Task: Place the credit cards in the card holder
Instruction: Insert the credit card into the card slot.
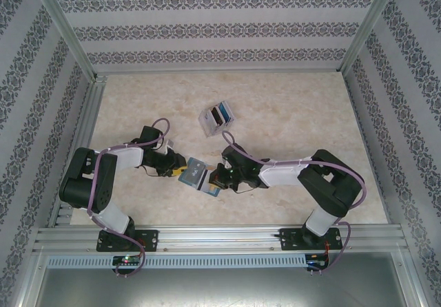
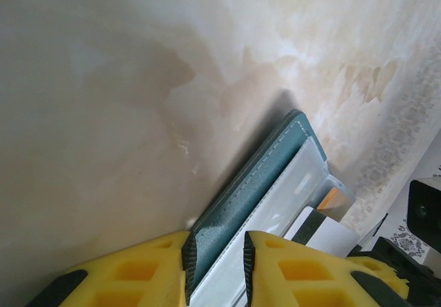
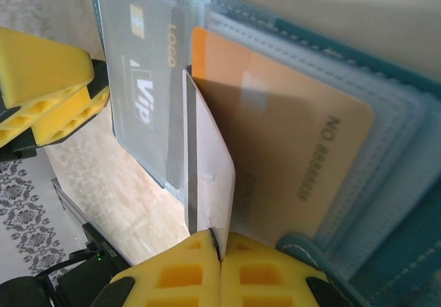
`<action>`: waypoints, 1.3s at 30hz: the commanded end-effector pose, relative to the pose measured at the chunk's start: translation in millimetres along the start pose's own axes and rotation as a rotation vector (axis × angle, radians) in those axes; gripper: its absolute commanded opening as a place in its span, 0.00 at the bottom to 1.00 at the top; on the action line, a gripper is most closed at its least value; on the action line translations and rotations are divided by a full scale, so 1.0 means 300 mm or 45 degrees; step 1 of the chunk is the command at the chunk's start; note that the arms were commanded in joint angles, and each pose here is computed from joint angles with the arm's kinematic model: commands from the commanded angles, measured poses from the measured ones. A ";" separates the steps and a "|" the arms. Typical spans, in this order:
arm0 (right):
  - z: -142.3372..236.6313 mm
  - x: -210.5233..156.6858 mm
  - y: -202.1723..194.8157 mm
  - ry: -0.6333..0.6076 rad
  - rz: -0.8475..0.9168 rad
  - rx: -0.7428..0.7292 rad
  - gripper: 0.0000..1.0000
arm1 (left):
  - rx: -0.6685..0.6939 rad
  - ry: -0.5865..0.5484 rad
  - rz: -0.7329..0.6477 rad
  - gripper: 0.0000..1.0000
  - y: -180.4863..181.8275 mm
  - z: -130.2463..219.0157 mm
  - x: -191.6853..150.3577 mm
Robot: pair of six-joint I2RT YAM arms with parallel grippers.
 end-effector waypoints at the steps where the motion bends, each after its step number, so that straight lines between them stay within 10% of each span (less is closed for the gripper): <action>1: 0.003 -0.033 -0.101 0.049 -0.095 -0.122 0.00 | 0.080 0.018 0.035 0.29 0.075 -0.040 -0.008; 28: -0.020 0.096 -0.057 -0.175 0.008 -0.241 0.00 | 0.070 0.027 0.032 0.28 0.081 -0.042 -0.015; 39: -0.156 0.093 0.017 0.014 0.082 -0.200 0.00 | 0.071 0.035 0.031 0.28 0.086 -0.045 -0.018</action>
Point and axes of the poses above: each hand's point on the last joint's axis, 136 mm out from that joint toward the fingers, its own z axis back along the fingers, its own y axis along the line the jaws close on, x = y × z, the point moved 5 cm from there along z, back along the fingers, and after that the axes turned 12 degrees about z, right-handed, at the moved point
